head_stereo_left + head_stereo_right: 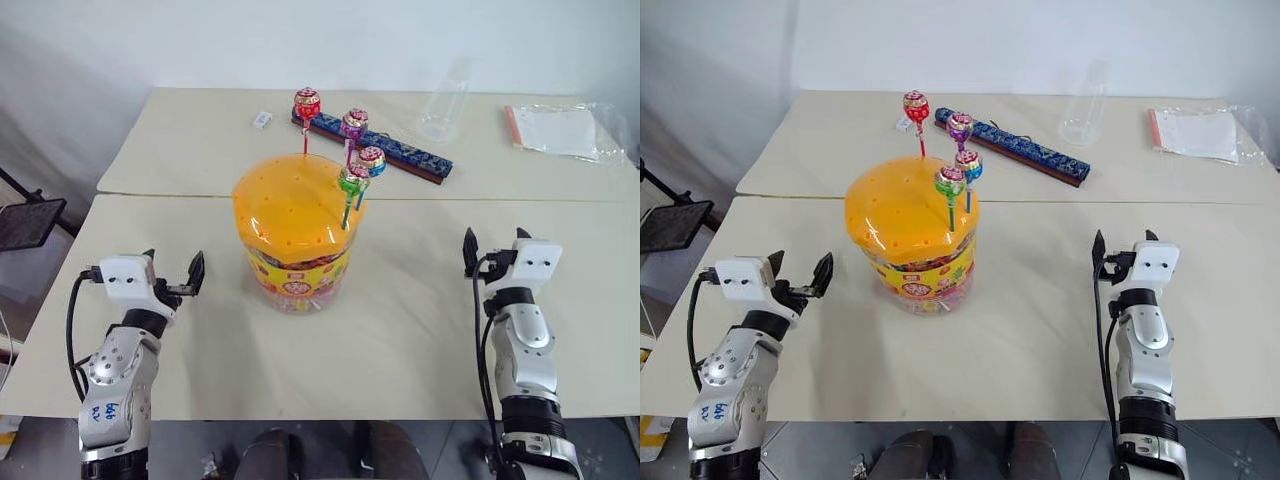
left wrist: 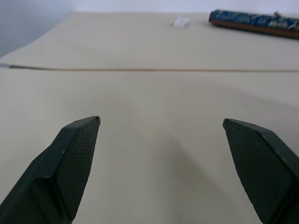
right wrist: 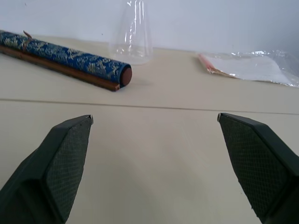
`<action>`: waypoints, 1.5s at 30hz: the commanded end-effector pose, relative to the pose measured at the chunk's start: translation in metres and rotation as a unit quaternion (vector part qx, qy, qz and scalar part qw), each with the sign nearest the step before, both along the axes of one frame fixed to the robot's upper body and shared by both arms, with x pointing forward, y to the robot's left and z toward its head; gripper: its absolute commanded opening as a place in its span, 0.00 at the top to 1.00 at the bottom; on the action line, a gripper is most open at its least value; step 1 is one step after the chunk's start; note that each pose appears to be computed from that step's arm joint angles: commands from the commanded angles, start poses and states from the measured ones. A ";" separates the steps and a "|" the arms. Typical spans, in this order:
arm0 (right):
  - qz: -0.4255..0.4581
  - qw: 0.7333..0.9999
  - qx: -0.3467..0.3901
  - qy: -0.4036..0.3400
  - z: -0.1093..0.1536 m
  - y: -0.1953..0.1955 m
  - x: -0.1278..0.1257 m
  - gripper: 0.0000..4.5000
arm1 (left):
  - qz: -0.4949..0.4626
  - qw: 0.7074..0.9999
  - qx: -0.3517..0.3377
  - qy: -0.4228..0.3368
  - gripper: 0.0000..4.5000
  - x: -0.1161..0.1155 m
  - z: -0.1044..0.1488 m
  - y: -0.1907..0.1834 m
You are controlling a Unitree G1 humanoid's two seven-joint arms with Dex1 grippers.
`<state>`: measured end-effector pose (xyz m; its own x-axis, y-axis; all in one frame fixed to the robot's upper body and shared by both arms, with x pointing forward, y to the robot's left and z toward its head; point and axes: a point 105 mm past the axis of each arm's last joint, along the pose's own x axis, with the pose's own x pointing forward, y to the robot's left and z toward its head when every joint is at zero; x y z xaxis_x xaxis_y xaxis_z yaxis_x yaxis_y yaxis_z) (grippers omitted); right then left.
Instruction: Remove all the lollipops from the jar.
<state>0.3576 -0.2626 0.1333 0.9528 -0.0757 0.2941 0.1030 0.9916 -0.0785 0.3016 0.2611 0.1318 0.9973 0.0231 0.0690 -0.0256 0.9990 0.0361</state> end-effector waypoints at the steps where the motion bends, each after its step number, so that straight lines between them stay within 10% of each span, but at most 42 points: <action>1: 0.077 0.996 -0.016 -0.052 0.032 0.011 -0.002 0.00 | 0.011 0.999 -0.008 -0.031 0.01 -0.002 0.019 0.021; 8: 0.374 0.918 -0.028 -0.125 0.097 0.040 -0.071 0.00 | -0.397 0.917 -0.042 0.005 0.01 -0.047 0.077 -0.016; 13: 0.464 0.876 -0.020 -0.132 0.126 0.050 -0.099 0.00 | -0.483 0.872 -0.079 0.025 0.01 -0.057 0.123 -0.001; 21: 0.597 0.792 -0.059 -0.114 0.129 0.123 -0.108 0.00 | -0.549 0.815 -0.101 -0.155 0.01 -0.065 0.162 -0.017; 38: 0.619 0.779 -0.054 -0.080 0.140 0.174 -0.063 0.00 | -0.592 0.784 -0.122 -0.142 0.01 -0.073 0.144 -0.046; 45: 0.639 0.763 -0.054 -0.082 0.143 0.186 -0.065 0.42 | -0.592 0.781 -0.117 -0.158 0.00 -0.075 0.143 -0.045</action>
